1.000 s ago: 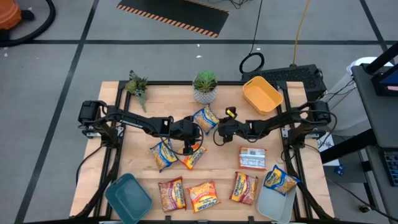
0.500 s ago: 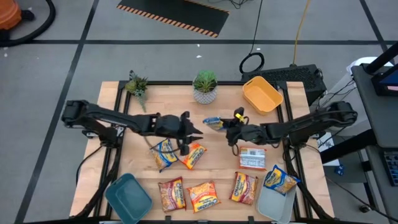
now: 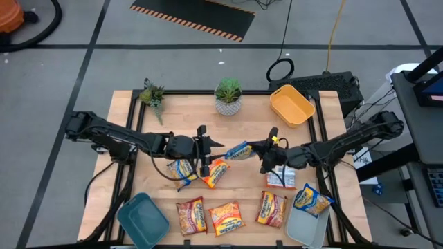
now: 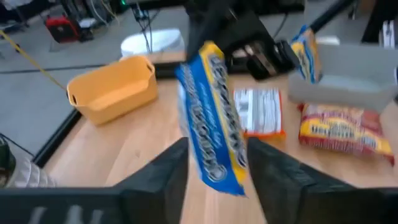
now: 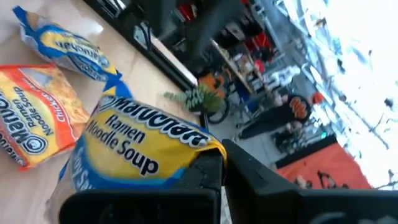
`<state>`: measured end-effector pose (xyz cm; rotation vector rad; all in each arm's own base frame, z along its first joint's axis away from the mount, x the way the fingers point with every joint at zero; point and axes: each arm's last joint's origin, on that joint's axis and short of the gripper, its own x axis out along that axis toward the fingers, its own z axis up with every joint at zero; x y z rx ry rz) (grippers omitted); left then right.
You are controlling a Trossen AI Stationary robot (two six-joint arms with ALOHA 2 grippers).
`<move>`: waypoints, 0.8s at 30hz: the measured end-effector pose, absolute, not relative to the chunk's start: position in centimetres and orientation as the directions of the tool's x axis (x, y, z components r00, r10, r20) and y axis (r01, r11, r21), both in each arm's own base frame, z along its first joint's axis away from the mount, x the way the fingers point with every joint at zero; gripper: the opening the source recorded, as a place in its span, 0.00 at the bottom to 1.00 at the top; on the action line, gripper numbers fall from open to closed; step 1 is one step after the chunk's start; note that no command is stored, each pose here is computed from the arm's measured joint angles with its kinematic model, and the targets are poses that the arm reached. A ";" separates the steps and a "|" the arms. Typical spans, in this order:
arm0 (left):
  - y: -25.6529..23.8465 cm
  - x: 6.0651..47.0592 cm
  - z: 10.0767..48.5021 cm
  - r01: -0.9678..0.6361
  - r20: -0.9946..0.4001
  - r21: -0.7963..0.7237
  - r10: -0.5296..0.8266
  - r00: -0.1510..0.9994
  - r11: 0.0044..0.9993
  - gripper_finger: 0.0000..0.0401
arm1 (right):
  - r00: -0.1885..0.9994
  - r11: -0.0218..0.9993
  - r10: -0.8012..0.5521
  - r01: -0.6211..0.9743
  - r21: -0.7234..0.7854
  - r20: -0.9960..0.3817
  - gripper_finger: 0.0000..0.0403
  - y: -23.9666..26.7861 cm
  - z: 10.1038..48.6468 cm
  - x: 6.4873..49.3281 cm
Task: Sort Maruchan noodles
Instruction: Put the right blue noodle pack into the gray bin
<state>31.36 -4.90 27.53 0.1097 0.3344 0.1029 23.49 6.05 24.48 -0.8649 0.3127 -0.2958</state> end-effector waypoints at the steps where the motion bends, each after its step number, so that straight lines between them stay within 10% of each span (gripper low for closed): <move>1: -4.9 31.4 27.6 -0.086 -0.313 0.115 0.119 0.942 0.990 0.49 | 0.918 0.612 -0.370 0.124 -0.781 -0.144 0.00 6.2 24.5 23.5; 9: -5.1 31.9 27.5 -0.096 -0.277 0.030 0.101 0.956 0.995 0.75 | 0.932 0.617 -0.345 0.140 -0.774 -0.106 0.00 6.7 25.0 23.4; 24: -3.4 35.3 24.5 -0.078 -0.216 -0.083 0.058 0.975 0.994 0.77 | 0.932 0.617 -0.346 0.141 -0.774 -0.107 0.00 6.7 25.0 23.4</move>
